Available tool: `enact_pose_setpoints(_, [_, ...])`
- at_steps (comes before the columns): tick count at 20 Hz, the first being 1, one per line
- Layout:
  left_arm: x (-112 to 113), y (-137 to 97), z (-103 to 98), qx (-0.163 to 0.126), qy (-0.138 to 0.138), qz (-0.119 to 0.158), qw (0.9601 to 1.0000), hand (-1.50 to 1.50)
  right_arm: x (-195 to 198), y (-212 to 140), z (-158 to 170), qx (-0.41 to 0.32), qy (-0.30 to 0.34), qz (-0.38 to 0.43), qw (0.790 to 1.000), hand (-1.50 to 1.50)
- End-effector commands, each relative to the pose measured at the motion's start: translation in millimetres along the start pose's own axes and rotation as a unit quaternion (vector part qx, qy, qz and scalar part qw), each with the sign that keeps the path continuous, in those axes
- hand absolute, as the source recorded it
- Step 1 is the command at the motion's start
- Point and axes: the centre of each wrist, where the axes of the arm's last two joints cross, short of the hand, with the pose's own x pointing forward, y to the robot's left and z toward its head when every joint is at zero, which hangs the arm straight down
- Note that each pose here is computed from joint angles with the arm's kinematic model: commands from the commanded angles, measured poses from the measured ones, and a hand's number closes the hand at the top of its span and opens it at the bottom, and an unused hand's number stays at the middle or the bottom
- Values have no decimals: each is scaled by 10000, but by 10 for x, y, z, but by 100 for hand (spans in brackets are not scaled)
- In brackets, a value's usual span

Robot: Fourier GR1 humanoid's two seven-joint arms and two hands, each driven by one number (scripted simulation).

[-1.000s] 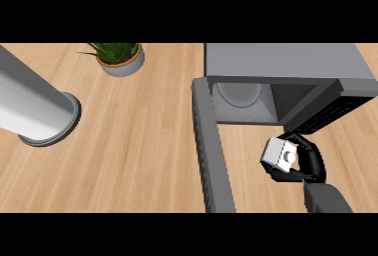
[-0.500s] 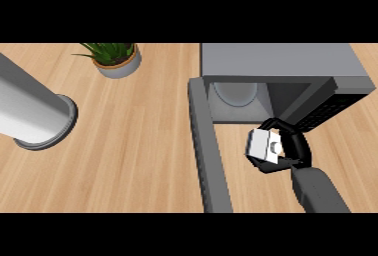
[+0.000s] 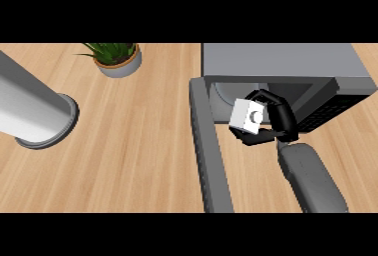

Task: Pick up the milk, place it into the microwave and close the microwave

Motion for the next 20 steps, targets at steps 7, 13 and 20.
enact_pose_setpoints(7, [220,-29,26,-30,-280,53,9996,-150,155,228,-704,40,195,1237,9921,150])
enact_pose_setpoints(13, [23,36,-36,-199,-234,140,9994,-150,172,292,-1042,-206,309,1819,9826,150])
enact_pose_setpoints(20, [4,38,-70,-328,-326,237,9987,-150,178,204,-1176,-523,449,2096,9754,150])
